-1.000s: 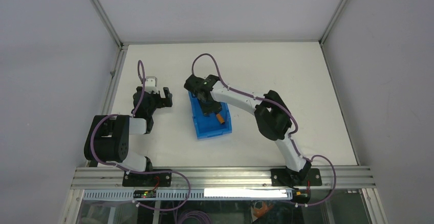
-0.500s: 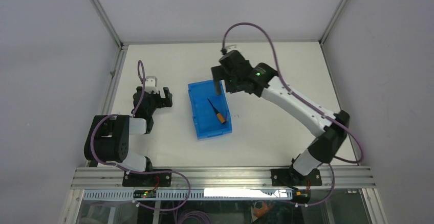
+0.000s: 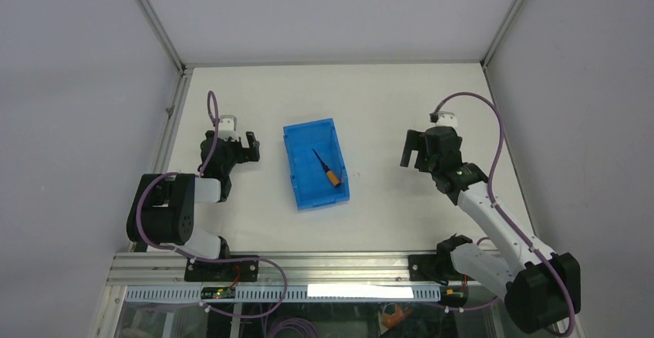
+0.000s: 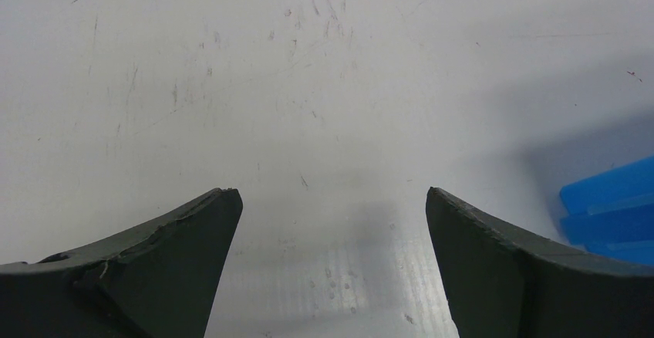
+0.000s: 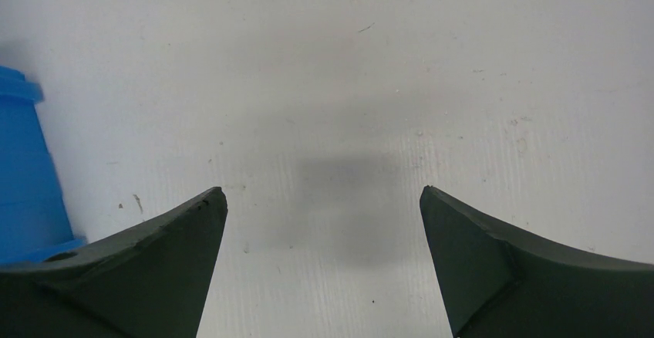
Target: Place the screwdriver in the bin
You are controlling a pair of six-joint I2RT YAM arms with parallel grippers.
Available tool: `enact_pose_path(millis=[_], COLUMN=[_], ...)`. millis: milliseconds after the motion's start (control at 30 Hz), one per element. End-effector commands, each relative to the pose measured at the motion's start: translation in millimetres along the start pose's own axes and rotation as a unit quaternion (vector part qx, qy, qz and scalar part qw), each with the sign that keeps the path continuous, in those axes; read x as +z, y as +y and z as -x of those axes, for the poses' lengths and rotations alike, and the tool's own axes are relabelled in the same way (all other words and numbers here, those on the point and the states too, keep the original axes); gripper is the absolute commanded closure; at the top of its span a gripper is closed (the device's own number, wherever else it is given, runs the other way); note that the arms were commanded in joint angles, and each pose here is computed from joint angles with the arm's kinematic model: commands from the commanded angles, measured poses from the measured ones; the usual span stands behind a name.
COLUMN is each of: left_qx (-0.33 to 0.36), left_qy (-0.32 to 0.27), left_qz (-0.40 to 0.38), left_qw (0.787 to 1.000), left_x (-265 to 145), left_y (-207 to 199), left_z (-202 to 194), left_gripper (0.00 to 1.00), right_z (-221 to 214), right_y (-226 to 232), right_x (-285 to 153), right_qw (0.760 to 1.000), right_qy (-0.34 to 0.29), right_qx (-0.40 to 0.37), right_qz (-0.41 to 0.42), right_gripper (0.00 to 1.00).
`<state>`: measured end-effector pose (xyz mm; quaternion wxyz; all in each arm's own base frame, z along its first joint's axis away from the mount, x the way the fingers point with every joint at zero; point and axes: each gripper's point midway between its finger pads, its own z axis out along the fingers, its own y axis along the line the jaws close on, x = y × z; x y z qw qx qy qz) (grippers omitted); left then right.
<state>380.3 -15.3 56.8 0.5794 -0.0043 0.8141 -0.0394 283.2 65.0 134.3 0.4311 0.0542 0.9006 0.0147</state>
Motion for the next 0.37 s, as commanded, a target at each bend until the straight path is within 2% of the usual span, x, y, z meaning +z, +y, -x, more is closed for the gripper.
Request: enact_pose_path(millis=[0, 333], left_qx=[0.001, 0.001], left_qy=[-0.042, -0.042], left_qz=[-0.011, -0.011], left_qw=[0.999, 0.999], left_x=[5, 5], left_y=[-4, -4], left_z=[26, 26], left_gripper=[0.01, 0.01], right_z=[22, 5], right_y=[-2, -5], right_x=[-1, 9], right_qw=[0.996, 0.995], right_qy=[-0.086, -0.072], right_qx=[0.04, 0.066], right_qz=[0.006, -0.006], right_gripper=[0.01, 0.01])
